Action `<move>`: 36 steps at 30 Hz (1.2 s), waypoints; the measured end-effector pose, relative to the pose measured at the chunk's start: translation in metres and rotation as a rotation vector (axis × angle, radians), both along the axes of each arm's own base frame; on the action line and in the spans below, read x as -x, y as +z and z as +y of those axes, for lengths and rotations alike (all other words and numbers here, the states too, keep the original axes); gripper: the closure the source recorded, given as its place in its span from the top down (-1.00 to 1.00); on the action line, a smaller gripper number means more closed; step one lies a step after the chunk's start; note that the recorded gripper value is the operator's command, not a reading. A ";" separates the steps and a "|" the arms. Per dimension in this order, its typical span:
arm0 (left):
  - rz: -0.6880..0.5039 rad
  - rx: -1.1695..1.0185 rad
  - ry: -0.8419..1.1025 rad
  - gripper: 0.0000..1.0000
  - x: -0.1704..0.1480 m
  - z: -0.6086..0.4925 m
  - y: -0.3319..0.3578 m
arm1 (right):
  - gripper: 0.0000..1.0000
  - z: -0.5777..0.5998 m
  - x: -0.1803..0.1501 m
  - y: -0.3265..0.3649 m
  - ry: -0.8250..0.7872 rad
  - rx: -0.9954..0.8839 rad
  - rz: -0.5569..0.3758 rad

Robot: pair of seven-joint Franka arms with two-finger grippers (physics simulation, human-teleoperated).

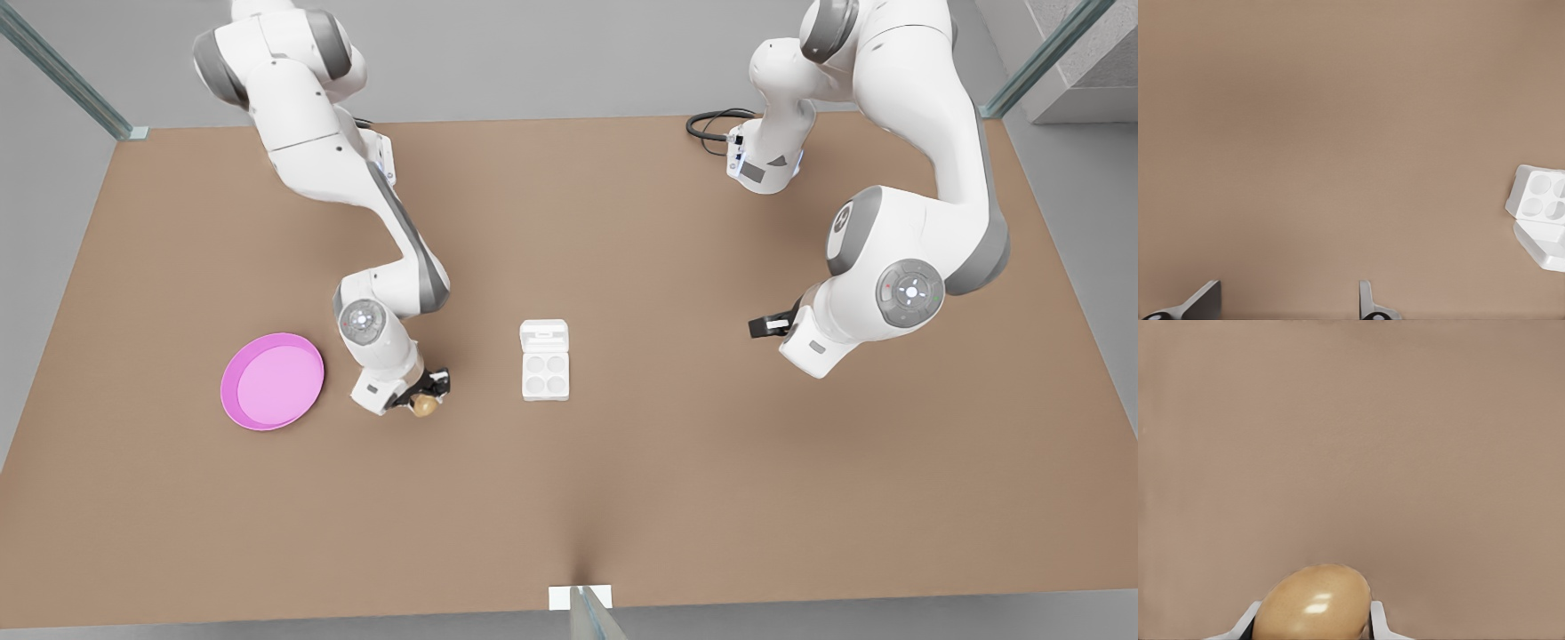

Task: Pack egg into the box and close the box lid

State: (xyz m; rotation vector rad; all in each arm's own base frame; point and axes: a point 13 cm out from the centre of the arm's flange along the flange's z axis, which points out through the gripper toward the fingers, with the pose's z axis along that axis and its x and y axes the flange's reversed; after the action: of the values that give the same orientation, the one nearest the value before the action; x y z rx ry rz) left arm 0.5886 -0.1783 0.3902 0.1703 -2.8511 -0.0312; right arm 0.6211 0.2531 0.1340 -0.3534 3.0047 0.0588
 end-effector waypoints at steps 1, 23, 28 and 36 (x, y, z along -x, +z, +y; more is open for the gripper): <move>0.000 0.000 0.001 1.00 0.000 0.000 0.000 | 0.16 0.019 -0.005 0.000 0.000 0.001 0.002; 0.014 -0.008 0.007 1.00 0.004 -0.002 -0.004 | 1.00 0.210 0.103 -0.019 -0.139 0.057 0.189; 0.025 -0.010 0.004 1.00 0.007 -0.006 -0.005 | 1.00 0.175 0.099 -0.011 -0.257 0.059 0.217; 0.076 0.058 -0.466 1.00 0.227 -0.320 -0.012 | 1.00 -0.263 -0.039 0.225 -0.691 0.009 0.054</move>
State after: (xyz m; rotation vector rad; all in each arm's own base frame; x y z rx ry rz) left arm 0.3614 -0.4983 0.3786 -0.4968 -2.7460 -0.0490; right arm 0.6600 -0.0100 0.3588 0.6960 2.9932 -0.0081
